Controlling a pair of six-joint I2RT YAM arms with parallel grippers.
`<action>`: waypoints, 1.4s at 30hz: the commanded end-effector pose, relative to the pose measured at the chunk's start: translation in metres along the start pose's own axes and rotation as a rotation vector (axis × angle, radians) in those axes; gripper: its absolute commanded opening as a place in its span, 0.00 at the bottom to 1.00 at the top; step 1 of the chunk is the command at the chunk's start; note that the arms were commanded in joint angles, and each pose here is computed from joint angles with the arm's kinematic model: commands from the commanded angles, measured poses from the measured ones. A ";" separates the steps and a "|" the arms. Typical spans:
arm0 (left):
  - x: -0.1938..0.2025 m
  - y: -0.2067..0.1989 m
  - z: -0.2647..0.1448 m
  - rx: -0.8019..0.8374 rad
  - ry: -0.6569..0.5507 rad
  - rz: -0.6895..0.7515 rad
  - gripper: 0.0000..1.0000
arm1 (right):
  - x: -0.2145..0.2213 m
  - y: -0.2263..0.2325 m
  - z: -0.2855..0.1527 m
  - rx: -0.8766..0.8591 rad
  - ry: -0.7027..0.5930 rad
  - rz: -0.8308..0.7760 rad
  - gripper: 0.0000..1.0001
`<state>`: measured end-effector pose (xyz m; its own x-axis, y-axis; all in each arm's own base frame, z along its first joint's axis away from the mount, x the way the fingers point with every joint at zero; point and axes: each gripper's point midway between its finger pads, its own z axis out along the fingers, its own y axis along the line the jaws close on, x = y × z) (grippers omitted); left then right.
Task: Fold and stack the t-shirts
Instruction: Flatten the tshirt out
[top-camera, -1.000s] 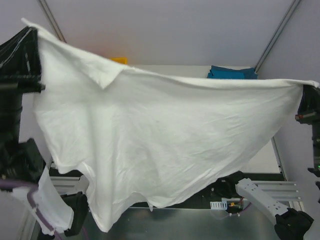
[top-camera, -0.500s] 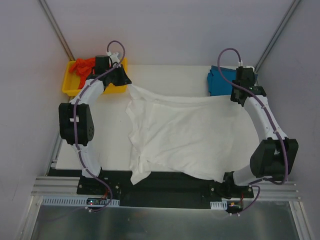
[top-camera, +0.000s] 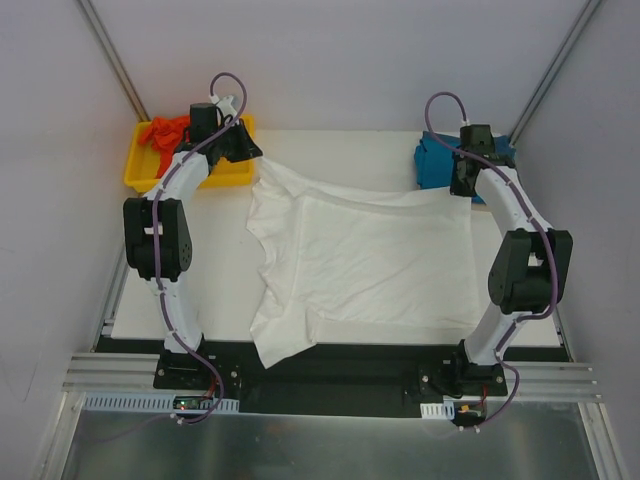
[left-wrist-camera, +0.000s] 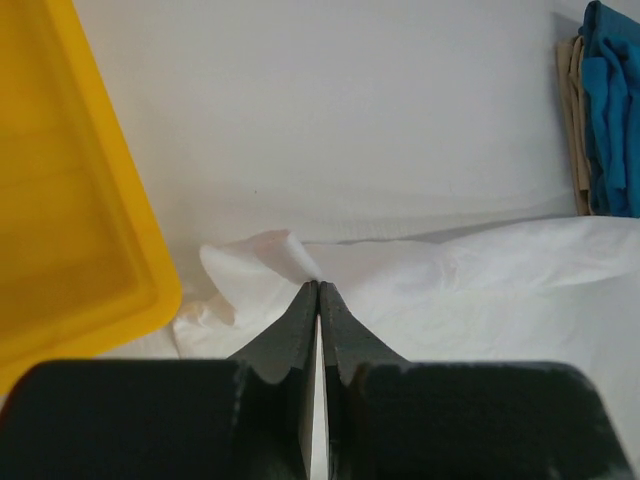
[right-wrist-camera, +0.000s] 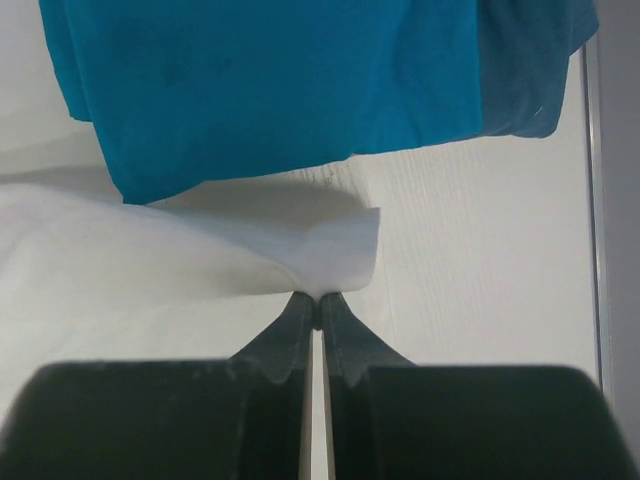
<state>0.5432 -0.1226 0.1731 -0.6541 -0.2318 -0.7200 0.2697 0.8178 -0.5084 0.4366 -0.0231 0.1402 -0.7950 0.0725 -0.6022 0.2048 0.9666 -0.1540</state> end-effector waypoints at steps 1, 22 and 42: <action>-0.018 -0.012 -0.017 -0.009 -0.064 0.012 0.00 | -0.028 -0.009 -0.026 0.005 -0.088 0.029 0.01; -0.046 -0.205 -0.419 0.004 -0.927 0.303 0.00 | 0.003 -0.038 -0.420 -0.523 -0.961 0.045 0.01; -0.094 -0.306 -0.570 0.035 -1.200 0.556 0.00 | 0.019 -0.068 -0.533 -0.532 -1.216 0.018 0.01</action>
<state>-0.0004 -0.0504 0.6861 0.7228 -0.2644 -0.6385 0.3687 0.9290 0.0327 0.0349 0.0500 0.5785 0.4162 0.1038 -0.9033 -0.3101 0.9501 -0.0337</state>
